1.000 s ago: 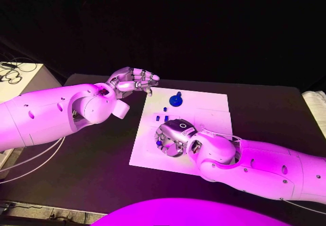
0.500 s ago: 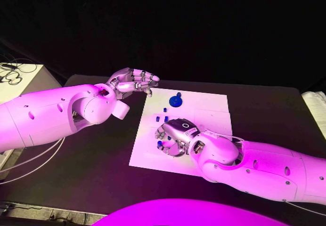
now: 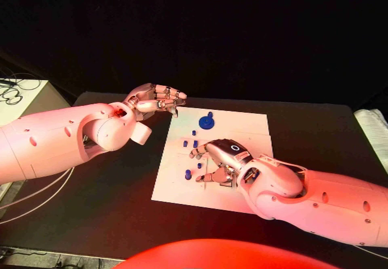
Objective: Assemble the parts on the task board
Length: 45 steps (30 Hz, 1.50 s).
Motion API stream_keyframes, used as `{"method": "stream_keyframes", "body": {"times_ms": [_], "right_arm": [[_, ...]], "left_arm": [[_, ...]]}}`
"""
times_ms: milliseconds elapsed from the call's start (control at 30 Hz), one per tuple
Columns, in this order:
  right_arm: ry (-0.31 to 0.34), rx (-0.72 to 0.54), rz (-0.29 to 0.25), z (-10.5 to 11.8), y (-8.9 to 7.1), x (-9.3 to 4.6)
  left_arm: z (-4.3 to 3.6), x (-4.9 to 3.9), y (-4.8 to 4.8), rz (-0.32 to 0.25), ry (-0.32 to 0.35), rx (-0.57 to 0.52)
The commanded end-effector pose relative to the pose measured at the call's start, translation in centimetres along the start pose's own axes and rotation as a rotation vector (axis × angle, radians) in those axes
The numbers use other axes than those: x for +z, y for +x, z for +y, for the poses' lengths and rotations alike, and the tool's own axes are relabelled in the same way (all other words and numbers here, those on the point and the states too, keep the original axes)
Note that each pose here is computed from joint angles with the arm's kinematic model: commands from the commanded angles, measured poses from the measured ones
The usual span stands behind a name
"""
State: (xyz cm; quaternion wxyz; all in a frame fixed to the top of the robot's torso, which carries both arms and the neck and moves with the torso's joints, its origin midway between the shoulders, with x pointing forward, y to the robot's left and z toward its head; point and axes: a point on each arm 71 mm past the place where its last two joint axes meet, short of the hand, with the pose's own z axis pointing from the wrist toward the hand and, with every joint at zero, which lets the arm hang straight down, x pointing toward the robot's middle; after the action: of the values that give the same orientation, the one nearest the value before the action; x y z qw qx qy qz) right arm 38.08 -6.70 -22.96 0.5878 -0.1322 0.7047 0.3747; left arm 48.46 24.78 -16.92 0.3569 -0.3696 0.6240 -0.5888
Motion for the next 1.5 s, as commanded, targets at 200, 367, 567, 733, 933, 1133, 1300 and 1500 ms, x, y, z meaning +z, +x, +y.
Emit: {"method": "stream_keyframes", "body": {"times_ms": [200, 367, 567, 733, 933, 1133, 1300, 1500], "right_arm": [[0.243, 0.412, -0.094, -6.2, -5.6, -3.7], [0.39, 0.446, -0.049, -8.9, -7.1, -6.8], [0.499, 0.385, 0.02, -10.3, -7.0, -9.5], [0.556, 0.296, 0.042, -10.7, -6.4, -10.8], [0.625, 0.219, 0.066, -11.2, -5.3, -11.6], [0.666, 0.194, 0.096, -11.4, -4.0, -11.7], [0.676, 0.185, 0.109, -11.3, -2.8, -11.6], [0.673, 0.182, 0.123, -11.0, -1.8, -11.0]], "left_arm": [[-0.07, -0.17, -0.05, 0.005, 0.011, -0.008], [0.12, -0.32, -0.07, 0.002, 0.012, -0.01], [0.26, -0.5, 0.22, 0.007, 0.016, -0.015], [0.41, -0.7, 0.45, 0.01, 0.017, -0.019], [0.53, -0.9, 0.67, 0.015, 0.015, -0.023], [0.55, -0.99, 0.77, 0.019, 0.014, -0.025], [0.56, -1.07, 0.75, 0.02, 0.013, -0.026], [0.58, -1.12, 0.76, 0.024, 0.009, -0.027]]}}
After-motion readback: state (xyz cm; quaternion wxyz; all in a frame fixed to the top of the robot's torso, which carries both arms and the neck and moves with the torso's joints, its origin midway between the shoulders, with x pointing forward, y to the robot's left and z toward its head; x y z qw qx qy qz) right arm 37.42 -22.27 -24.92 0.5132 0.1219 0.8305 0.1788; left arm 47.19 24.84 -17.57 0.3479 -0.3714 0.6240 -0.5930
